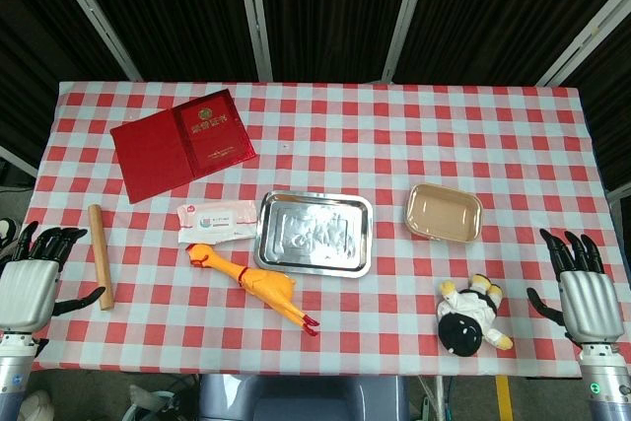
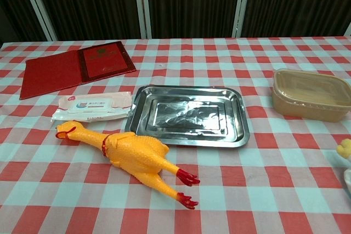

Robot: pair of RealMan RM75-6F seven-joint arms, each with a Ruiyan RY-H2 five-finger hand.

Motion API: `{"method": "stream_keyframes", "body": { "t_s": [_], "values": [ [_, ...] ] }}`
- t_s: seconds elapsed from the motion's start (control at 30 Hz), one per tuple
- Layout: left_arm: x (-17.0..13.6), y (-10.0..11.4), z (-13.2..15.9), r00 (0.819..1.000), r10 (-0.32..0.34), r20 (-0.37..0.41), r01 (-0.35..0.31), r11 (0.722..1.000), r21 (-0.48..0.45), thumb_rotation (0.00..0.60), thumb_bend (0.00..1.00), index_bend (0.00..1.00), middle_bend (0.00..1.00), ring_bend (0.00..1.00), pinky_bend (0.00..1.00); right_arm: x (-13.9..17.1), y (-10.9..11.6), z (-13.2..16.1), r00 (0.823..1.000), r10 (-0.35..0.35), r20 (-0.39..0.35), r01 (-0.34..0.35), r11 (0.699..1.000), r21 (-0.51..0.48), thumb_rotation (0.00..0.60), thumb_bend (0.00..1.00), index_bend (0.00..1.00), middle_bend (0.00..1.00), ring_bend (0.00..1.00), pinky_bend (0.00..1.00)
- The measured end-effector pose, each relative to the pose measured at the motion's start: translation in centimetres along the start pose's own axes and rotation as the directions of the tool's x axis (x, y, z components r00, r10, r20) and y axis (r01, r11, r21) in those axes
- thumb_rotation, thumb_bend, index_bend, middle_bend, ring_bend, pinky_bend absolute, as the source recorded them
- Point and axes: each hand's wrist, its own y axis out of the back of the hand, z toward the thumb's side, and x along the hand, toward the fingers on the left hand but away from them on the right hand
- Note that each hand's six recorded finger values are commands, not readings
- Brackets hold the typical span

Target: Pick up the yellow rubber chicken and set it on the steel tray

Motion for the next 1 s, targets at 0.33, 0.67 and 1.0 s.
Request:
{"method": "stream_keyframes", "body": {
  "t_s": [0.33, 0.67, 1.0],
  "values": [
    [-0.9, 0.2, -1.0, 1.0, 0.006, -0.031, -0.006, 1.0, 0.004, 0.6, 0.02, 0.2, 0.2, 0.14, 0.04, 0.3, 0.7, -0.1, 0.999, -0.035, 0.011, 0.035, 0.999, 0.021, 0.6, 0.3, 0.05, 0.17, 0.07, 0.01],
    [-1.1, 0.3, -1.7, 0.999, 0.014, -0.043, -0.013, 1.0, 0.007, 0.6, 0.02, 0.22, 0.23, 0.15, 0.07, 1.0, 1.0, -0.1, 0.999, -0.039, 0.002, 0.039, 0.999, 0.011, 0.6, 0.3, 0.05, 0.17, 0.07, 0.01],
    [1.3, -1.4, 1.3, 0.995, -0.038, 0.088, 0.034, 0.999, 0.039, 0.6, 0.04, 0.19, 0.23, 0.15, 0.07, 1.3, 0.8, -0.1, 1.0, -0.031, -0.005, 0.031, 1.0, 0.003, 0.6, 0.3, 0.05, 0.17, 0.07, 0.01]
  ]
}}
